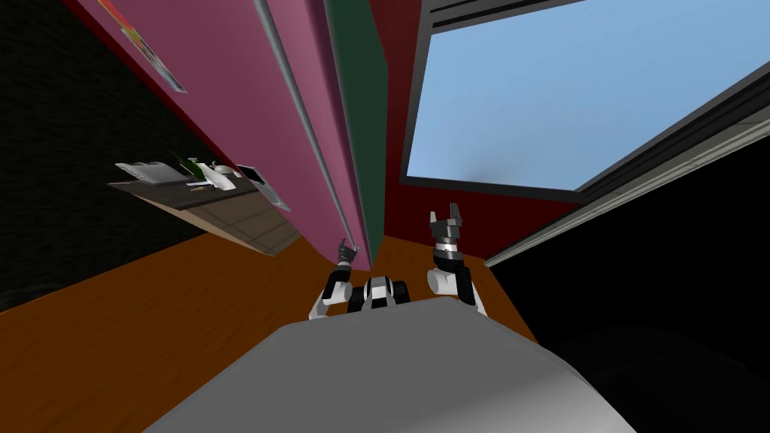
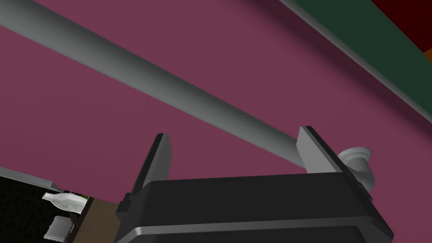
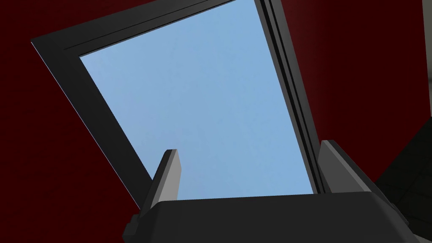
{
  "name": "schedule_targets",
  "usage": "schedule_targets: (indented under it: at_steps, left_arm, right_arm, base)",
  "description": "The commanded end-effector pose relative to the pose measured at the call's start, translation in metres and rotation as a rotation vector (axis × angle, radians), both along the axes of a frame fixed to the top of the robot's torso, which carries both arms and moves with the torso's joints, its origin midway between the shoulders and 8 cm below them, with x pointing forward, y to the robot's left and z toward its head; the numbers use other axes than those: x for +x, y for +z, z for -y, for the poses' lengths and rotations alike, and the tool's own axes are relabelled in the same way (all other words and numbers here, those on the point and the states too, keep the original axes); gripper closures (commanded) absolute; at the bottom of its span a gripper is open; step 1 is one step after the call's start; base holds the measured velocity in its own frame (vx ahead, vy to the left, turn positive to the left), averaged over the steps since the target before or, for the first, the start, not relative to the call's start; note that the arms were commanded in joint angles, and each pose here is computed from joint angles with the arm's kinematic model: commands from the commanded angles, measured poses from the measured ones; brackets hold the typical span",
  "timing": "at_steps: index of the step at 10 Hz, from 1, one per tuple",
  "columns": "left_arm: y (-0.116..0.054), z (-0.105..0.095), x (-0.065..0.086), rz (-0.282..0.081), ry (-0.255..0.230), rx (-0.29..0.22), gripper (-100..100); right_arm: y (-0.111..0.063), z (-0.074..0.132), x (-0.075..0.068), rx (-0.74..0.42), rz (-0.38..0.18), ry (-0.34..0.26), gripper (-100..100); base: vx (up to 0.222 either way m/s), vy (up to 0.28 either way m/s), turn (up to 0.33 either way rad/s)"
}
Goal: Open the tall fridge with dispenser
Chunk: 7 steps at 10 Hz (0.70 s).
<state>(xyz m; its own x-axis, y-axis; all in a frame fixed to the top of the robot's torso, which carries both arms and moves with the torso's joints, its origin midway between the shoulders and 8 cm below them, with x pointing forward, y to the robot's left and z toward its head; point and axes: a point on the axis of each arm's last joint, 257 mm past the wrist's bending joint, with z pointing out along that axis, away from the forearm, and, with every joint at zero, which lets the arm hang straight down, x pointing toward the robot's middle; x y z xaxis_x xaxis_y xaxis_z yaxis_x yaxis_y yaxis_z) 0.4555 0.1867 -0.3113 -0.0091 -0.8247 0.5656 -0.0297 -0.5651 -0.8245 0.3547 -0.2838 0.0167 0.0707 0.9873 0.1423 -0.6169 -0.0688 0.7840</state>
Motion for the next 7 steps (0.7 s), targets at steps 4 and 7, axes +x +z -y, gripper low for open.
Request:
schedule_targets:
  at_steps: [4, 7]
  left_arm:
    - [-0.004, 0.001, 0.012, -0.002, -0.011, -0.005, 100]
    - [-0.004, -0.004, 0.034, 0.006, -0.021, -0.013, 100]
  right_arm:
    - [0.000, 0.000, 0.000, 0.000, 0.000, 0.000, 0]
    - [0.000, 0.000, 0.000, 0.000, 0.000, 0.000, 0]
  base:
    - [-0.076, 0.077, -0.110]
    - [-0.214, 0.220, -0.201]
